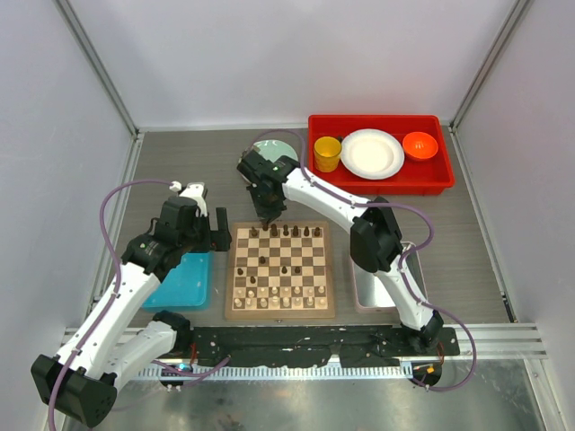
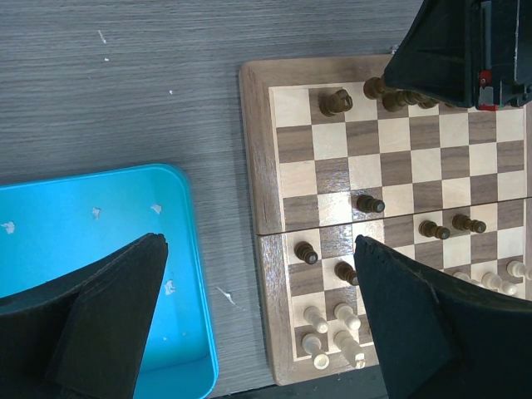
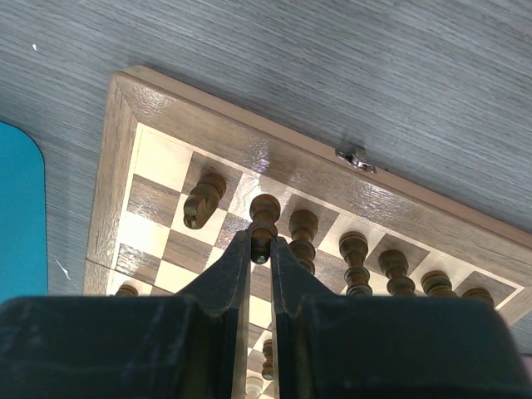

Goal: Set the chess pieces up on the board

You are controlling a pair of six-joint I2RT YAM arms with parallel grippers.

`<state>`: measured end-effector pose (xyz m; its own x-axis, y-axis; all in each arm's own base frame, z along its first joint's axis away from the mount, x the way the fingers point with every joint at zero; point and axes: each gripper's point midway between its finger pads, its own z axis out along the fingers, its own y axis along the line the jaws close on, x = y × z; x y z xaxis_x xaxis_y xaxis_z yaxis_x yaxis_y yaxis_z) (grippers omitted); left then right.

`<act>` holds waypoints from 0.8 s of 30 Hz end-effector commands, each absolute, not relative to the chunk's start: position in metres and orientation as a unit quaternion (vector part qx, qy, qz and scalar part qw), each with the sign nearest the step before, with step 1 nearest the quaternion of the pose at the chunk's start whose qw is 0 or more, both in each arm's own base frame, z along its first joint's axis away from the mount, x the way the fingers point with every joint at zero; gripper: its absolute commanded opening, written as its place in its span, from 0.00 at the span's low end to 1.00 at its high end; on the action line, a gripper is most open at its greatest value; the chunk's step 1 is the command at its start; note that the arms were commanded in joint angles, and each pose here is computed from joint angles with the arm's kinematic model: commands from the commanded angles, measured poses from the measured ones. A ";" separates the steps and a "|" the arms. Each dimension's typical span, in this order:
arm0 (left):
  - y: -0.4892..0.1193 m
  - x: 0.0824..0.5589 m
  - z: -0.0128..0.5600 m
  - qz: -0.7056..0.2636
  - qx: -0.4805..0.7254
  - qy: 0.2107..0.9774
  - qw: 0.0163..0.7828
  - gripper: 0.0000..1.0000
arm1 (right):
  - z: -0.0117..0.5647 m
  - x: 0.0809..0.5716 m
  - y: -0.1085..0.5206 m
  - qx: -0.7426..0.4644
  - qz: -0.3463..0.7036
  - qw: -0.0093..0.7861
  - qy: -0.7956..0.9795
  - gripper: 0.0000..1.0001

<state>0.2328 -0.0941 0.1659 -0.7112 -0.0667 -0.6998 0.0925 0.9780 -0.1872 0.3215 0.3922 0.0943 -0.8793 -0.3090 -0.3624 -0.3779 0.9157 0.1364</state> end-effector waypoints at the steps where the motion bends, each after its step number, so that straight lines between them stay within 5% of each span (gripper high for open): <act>1: -0.095 0.239 0.175 -0.110 0.012 0.909 0.401 0.99 | 0.102 0.321 0.402 -0.192 0.120 0.179 0.957 0.01; 24: -0.095 0.239 0.176 -0.110 0.012 0.909 0.403 1.00 | 0.090 0.317 0.403 -0.201 0.116 0.166 0.958 0.01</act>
<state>0.2328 -0.0941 0.1659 -0.7112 -0.0667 -0.6998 0.0925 0.9780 -0.1872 0.3173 0.3966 0.0860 -0.8781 -0.3324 -0.3442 -0.3996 0.9050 0.1456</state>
